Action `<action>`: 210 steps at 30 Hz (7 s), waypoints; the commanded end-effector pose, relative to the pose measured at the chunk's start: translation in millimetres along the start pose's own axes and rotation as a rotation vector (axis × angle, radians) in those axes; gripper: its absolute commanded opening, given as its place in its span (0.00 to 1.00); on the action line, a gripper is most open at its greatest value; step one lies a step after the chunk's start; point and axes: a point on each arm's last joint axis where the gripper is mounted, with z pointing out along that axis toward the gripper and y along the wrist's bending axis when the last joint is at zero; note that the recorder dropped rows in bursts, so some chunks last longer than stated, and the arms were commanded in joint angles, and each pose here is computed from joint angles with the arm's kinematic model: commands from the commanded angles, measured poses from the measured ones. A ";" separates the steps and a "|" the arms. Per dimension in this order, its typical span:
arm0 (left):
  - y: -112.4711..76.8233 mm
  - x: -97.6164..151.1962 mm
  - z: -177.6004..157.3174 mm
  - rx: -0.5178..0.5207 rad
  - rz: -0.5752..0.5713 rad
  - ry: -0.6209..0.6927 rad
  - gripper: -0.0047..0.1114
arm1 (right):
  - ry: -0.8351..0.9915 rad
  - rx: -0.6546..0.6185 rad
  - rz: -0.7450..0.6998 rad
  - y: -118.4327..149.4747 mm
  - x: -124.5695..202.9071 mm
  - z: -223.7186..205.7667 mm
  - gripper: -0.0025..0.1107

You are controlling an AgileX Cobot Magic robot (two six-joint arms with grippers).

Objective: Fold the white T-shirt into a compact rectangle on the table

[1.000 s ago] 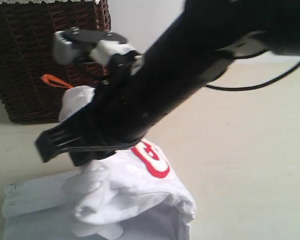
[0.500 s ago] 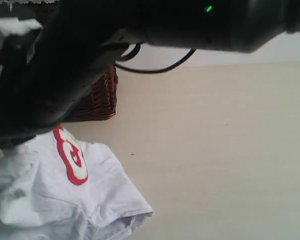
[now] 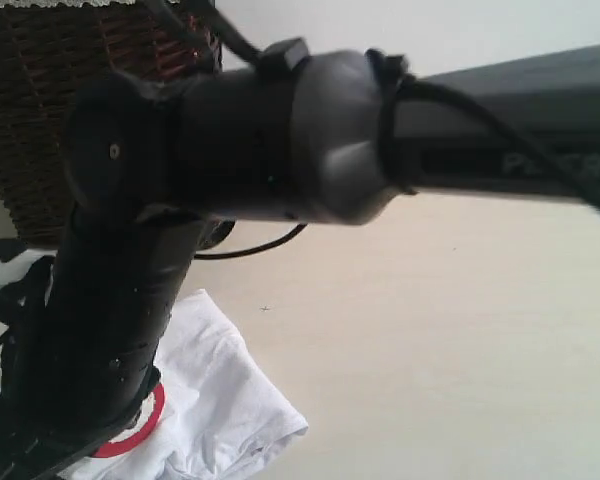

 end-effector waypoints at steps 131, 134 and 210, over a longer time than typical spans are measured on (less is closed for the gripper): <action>-0.4 73.8 -130.0 0.468 -0.043 -0.752 0.04 | -1.026 0.848 0.529 -84.6 214.5 -251.1 0.02; 2.3 76.4 -134.8 0.468 -0.048 -0.773 0.04 | -1.055 0.838 0.530 -78.4 215.3 -254.4 0.02; -24.2 227.3 -48.5 0.696 -0.620 -0.628 0.04 | -1.636 0.886 0.523 18.2 354.3 -147.8 0.02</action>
